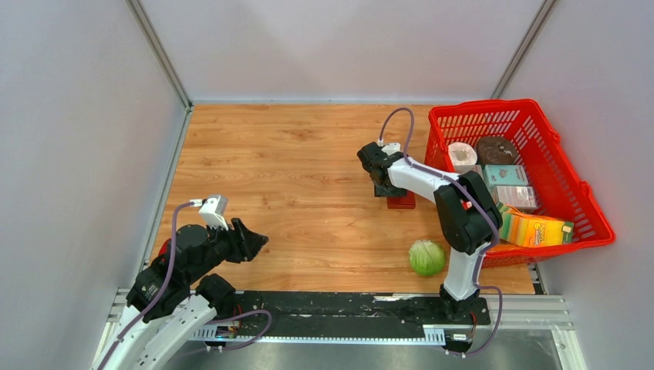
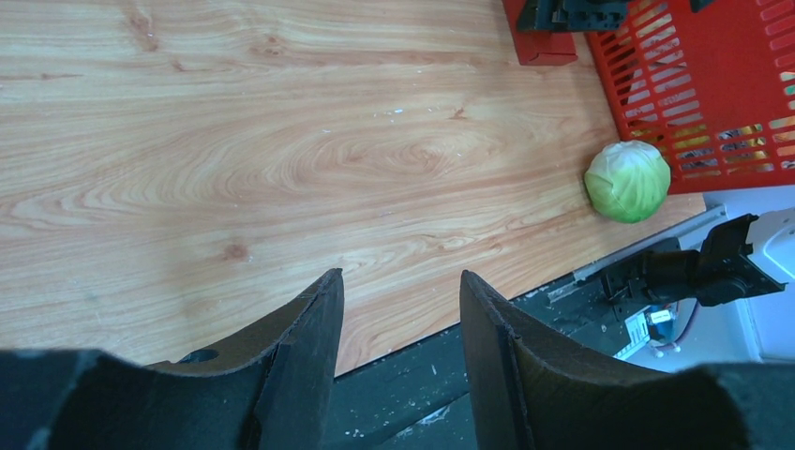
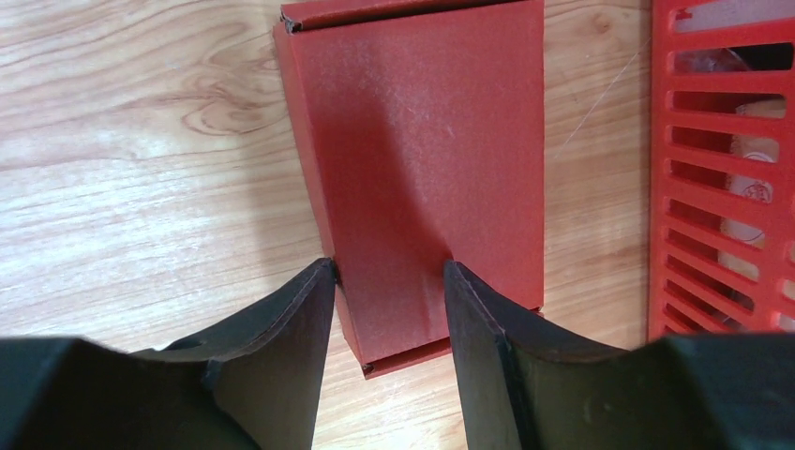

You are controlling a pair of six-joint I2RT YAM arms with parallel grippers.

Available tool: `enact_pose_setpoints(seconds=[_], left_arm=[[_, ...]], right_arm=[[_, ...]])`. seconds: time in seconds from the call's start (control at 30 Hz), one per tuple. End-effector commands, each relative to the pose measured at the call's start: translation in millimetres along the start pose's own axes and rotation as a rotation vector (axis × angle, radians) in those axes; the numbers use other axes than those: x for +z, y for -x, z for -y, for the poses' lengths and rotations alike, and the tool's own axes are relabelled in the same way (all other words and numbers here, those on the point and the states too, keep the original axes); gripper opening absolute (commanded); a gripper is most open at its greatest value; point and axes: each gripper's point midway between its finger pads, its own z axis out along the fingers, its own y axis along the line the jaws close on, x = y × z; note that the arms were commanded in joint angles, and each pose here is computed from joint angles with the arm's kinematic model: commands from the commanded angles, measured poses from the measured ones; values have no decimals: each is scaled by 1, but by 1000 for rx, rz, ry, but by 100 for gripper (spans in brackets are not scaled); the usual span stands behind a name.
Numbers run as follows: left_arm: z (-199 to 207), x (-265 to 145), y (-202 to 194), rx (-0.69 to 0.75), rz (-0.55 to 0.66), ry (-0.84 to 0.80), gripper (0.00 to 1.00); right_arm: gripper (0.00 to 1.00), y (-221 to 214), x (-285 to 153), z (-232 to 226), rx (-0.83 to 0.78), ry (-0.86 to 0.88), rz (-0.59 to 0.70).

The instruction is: Fold the paper box

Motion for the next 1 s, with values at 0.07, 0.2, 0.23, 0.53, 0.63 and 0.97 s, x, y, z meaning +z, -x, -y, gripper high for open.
enact_pose_setpoints(seconds=[0.07,0.2,0.23,0.53,0.63,0.97], left_arm=[[8,2,7,-10,18,-29,57],[11,4,8,-16,15,-38,57],[13,4,8,-15,11,-44,57],[15,4,11,-22,9,-45,57],[17,4,15,-20,10,-42,57],[35,-4,50,5,56,-44,57]], right_arm=[[52,-10,5,16,-42,-14,-26],[52,0,1,14,-55,-2,2],[53,4,-1,13,-58,1,10],[59,51,-65,10,-72,44,176],[62,66,-120,-3,-53,143,264],[64,42,-239,-32,-40,576,428]])
